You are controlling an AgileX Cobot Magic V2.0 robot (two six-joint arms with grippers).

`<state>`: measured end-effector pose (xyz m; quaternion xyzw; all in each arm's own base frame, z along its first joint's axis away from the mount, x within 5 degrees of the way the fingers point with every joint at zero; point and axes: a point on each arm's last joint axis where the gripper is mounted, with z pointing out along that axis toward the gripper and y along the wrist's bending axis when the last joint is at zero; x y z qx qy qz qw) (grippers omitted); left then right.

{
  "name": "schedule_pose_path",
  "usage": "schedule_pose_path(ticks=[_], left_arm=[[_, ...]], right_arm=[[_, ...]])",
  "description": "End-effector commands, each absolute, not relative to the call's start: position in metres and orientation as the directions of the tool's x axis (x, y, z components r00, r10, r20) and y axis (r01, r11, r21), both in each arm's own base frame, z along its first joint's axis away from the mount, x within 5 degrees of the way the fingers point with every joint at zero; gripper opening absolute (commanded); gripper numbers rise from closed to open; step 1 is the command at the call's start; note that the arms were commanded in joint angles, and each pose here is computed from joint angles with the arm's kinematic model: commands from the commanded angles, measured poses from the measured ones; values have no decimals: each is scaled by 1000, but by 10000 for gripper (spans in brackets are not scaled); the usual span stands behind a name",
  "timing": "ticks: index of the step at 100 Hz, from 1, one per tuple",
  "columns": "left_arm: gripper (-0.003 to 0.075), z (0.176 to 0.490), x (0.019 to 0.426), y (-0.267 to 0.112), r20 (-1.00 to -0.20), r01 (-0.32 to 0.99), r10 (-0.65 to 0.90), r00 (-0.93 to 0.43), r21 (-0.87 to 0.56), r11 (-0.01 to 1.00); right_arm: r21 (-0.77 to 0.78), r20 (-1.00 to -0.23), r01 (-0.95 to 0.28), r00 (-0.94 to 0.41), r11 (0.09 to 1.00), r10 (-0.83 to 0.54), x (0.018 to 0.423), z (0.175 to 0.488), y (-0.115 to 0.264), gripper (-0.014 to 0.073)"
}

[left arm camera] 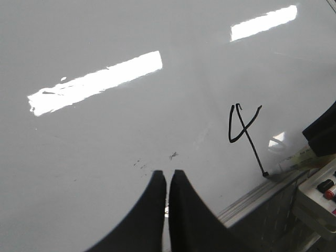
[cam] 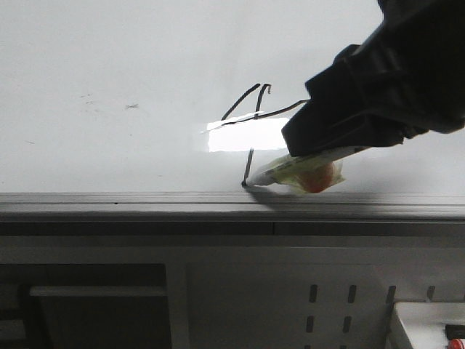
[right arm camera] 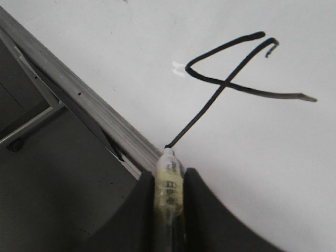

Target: Write number 4 on whiteboard

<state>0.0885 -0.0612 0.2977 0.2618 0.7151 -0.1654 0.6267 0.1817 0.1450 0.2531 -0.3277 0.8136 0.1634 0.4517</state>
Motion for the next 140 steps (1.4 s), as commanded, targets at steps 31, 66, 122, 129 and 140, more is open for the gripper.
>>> schedule_pose_path(ticks=[31,66,122,129,140], left_arm=[[108,321,90,-64,-992,587,125,-27,85,805],[356,349,96,-135,-857,864,511,65,304,401],[331,360,90,-201,-805,935,572,159,308,174],[290,359,89,-200,-804,940,576,148,296,170],[211,357,88,-199,-789,947,599,134,281,157]], right_arm=[[-66,-953,-728,-157,682,-260,141,320,129,-64],[-252,-902,-880,64,403,-427,118,363,154,-64],[-300,-880,-918,162,259,-446,101,374,168,-64],[-300,-880,-918,162,258,-446,101,374,168,-64],[-299,-879,-920,161,256,-448,101,374,168,-64]])
